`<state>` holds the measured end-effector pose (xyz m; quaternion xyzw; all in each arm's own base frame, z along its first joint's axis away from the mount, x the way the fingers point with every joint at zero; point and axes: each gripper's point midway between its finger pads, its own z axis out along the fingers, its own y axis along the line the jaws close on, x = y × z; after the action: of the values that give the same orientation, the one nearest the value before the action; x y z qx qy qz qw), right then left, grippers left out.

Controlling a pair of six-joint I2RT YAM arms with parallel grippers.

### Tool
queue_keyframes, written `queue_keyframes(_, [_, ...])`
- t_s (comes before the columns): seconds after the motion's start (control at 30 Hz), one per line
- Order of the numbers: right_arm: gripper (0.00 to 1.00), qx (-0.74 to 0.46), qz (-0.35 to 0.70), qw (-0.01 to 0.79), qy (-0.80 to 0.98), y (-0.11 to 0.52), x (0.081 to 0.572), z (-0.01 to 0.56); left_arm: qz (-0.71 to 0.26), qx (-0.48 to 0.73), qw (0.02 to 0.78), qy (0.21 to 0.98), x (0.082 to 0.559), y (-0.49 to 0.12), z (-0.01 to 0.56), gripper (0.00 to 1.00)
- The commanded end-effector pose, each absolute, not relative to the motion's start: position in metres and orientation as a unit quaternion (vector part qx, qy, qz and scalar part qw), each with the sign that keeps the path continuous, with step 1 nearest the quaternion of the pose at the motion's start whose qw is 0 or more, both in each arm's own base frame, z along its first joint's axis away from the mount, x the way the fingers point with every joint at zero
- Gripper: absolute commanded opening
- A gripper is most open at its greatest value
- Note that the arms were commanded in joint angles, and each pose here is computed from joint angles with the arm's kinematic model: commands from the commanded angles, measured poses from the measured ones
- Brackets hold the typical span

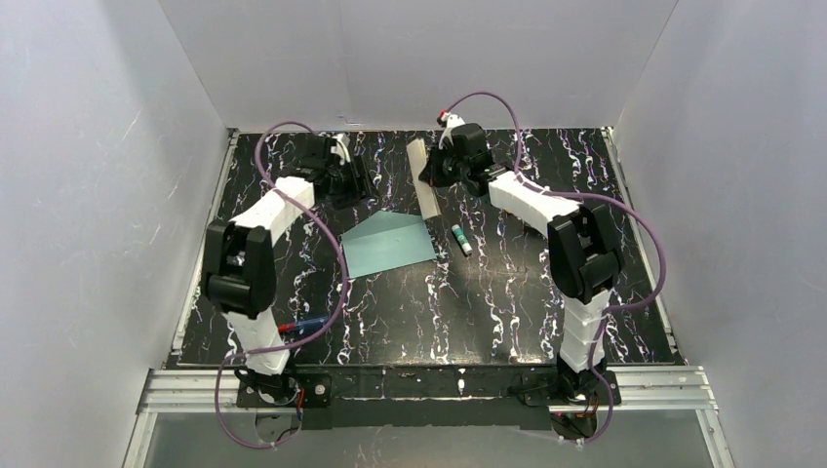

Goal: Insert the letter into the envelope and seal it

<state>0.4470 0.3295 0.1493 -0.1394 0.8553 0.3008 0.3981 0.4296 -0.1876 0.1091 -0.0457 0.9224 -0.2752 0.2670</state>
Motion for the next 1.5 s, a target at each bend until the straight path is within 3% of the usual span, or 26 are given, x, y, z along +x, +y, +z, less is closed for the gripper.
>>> queue_keyframes(0.0, [0.01, -0.097, 0.324, 0.507, 0.793, 0.344, 0.501, 0.200, -0.156, -0.109, 0.298, 0.936, 0.407, -0.133, 0.123, 0.60])
queue_keyframes(0.07, [0.01, -0.077, 0.319, 0.512, 0.794, 0.345, 0.512, 0.190, -0.167, -0.100, 0.287, 0.938, 0.392, -0.136, 0.125, 0.54])
queue_keyframes(0.2, [0.01, -0.060, 0.308, 0.522, 0.793, 0.346, 0.526, 0.164, -0.211, -0.069, 0.241, 0.945, 0.344, -0.159, 0.113, 0.27])
queue_keyframes(0.23, [0.01, -0.061, 0.302, 0.532, 0.789, 0.345, 0.527, 0.159, -0.215, -0.053, 0.235, 0.946, 0.331, -0.166, 0.110, 0.24])
queue_keyframes(0.43, [0.01, -0.084, 0.285, 0.528, 0.796, 0.349, 0.528, 0.133, -0.195, -0.020, 0.185, 0.963, 0.267, -0.181, 0.077, 0.25])
queue_keyframes(0.7, [0.01, -0.101, 0.321, 0.478, 0.811, 0.348, 0.488, 0.128, -0.141, -0.074, 0.148, 0.976, 0.243, -0.162, 0.044, 0.26])
queue_keyframes(1.2, [0.01, -0.121, 0.330, 0.432, 0.831, 0.319, 0.386, 0.127, -0.028, -0.122, 0.135, 0.983, 0.251, -0.131, 0.021, 0.22])
queue_keyframes(1.47, [0.01, -0.125, 0.304, 0.470, 0.819, 0.306, 0.385, 0.158, 0.032, -0.130, 0.147, 0.980, 0.258, -0.111, 0.019, 0.22])
